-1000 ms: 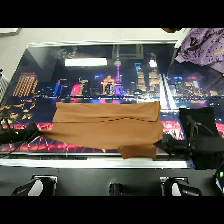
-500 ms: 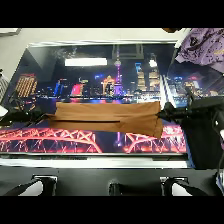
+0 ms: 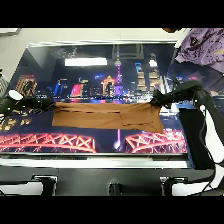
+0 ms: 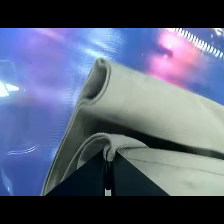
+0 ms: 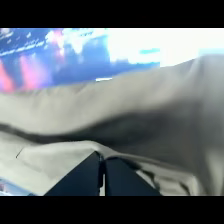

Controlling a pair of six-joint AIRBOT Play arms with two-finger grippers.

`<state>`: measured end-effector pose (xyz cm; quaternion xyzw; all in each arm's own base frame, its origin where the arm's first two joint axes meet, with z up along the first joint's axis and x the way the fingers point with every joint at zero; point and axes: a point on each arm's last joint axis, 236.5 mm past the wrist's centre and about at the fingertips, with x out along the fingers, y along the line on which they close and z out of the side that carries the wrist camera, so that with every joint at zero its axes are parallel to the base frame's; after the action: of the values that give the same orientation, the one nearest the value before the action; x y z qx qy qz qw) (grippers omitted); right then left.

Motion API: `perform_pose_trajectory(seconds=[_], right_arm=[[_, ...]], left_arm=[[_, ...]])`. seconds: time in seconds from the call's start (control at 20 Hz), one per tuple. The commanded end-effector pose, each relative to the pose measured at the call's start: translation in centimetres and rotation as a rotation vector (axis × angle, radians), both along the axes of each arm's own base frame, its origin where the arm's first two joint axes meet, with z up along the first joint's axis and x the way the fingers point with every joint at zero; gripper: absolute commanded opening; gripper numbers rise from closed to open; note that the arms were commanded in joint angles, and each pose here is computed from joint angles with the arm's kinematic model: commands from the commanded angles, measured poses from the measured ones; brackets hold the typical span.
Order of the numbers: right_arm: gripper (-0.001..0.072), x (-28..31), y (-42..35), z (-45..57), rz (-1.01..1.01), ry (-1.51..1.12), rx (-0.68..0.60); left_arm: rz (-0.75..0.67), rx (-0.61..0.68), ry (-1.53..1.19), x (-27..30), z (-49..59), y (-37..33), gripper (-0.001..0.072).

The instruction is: Fold the clothes and pants, and hang the long-sleeved shirts on hangers.

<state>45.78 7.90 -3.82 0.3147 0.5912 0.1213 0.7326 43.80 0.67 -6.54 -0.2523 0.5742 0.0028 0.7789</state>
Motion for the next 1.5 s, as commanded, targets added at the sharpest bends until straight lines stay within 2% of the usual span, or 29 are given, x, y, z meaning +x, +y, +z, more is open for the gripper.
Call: perform_pose_trajectory(seconds=[0.0,0.05,0.1,0.15,0.2,0.25,0.5,0.55,0.65,0.7,1.0,1.25,1.35,1.4,1.45], right_arm=[[0.0030,0.8,-0.3,-2.5,-0.025,0.049,-0.034],[0.0038,0.7,-0.4,-2.6,-0.022,0.051,-0.038],[0.0124,0.6,-0.3,-2.3,-0.033,0.066,-0.022],[0.0282,0.3,-0.3,-1.5,-0.036,0.091,0.004],[0.0415,-0.2,-0.7,-0.5,-0.010,0.104,0.020],[0.0458,-0.5,-1.5,0.8,0.027,0.094,0.023],[0.0503,-3.6,-9.2,3.0,-0.003,0.098,0.052],[0.0537,-4.5,-10.1,2.1,-0.010,0.116,0.062],[0.0651,-5.9,-10.6,0.2,-0.038,0.142,0.104],[0.0662,-6.1,-10.4,-0.6,-0.050,0.136,0.127],[0.0663,-5.5,-8.4,-4.1,-0.032,0.147,0.192],[0.0662,-5.6,-3.5,-6.6,0.064,0.197,0.216],[0.0632,-5.9,-0.9,-6.7,0.127,0.197,0.218],[0.0466,-6.0,0.3,-6.7,0.155,0.196,0.211],[0.0231,-6.1,1.1,-6.7,0.173,0.195,0.208]], left_arm=[[-0.024,-0.006,0.033,0.6,-1.9,-0.8,0.0021],[-0.027,-0.007,0.036,0.6,-2.1,-1.0,0.0080],[-0.018,-0.010,0.036,0.7,-1.9,-1.0,0.0244],[-0.002,-0.017,0.040,0.7,-1.5,-0.9,0.0410],[-0.003,-0.022,0.041,0.8,-0.9,-0.7,0.0484],[-0.008,-0.025,0.042,0.8,0.1,-0.3,0.0535],[0.013,-0.039,0.038,-0.2,4.7,1.9,0.0540],[0.021,-0.035,0.024,-0.2,5.3,2.3,0.0540],[0.023,-0.029,0.010,-0.2,5.9,2.5,0.0540],[0.023,-0.028,0.008,-0.2,6.0,2.5,0.0539],[0.030,-0.031,0.009,-0.1,6.0,2.3,0.0539],[0.040,-0.032,0.005,0.0,6.1,2.3,0.0539],[0.044,-0.033,-0.004,0.2,6.2,2.4,0.0539],[0.046,-0.036,-0.010,0.4,6.2,2.3,0.0540],[0.051,-0.049,-0.019,0.6,6.4,2.1,0.0539]])
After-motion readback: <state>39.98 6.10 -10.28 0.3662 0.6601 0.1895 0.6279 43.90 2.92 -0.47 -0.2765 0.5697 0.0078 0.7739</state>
